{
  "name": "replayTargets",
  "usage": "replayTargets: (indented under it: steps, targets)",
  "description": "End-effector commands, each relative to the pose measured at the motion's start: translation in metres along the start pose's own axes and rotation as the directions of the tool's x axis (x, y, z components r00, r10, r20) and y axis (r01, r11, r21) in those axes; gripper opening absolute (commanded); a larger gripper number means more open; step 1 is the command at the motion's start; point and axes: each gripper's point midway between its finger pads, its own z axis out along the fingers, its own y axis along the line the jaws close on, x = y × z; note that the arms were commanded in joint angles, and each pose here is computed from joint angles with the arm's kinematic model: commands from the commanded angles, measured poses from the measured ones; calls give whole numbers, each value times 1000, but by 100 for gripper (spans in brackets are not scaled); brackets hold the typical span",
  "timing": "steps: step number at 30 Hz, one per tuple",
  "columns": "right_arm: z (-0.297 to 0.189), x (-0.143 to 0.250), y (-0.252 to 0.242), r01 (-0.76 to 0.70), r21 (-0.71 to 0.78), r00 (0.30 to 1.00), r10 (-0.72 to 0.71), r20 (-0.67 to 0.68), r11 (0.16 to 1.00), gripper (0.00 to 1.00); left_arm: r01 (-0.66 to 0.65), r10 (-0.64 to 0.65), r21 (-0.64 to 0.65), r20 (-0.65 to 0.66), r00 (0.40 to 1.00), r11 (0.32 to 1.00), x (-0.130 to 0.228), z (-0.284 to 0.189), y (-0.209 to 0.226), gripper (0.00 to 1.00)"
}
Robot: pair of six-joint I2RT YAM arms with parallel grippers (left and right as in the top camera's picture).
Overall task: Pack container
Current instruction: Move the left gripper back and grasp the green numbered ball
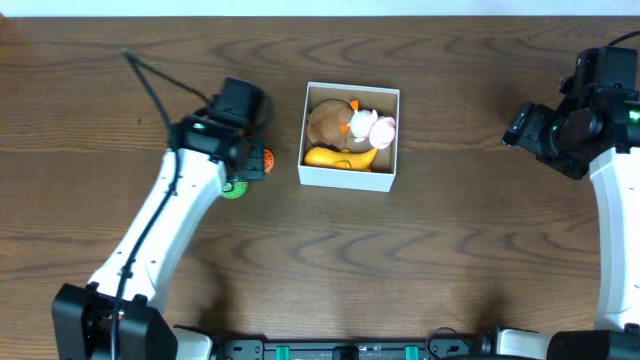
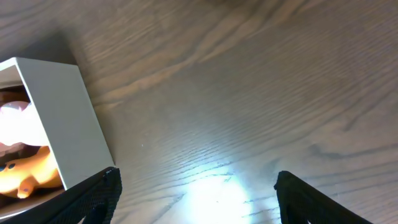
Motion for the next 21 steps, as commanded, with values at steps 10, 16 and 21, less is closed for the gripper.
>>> replayTargets:
  steps: [10,16,21]
  targets:
    - [-4,-1,0,-3,-4,1000,3,5,1000,83,130,-118,81,-137,984,988,31,65,16,85]
    - [-4,-1,0,4,-4,1000,-4,5,1000,83,113,-101,98,-119,988,989,21,80,10,89]
    - [-4,-1,0,4,-4,1000,-4,5,1000,83,102,-87,84,-167,982,991,27,106,6,89]
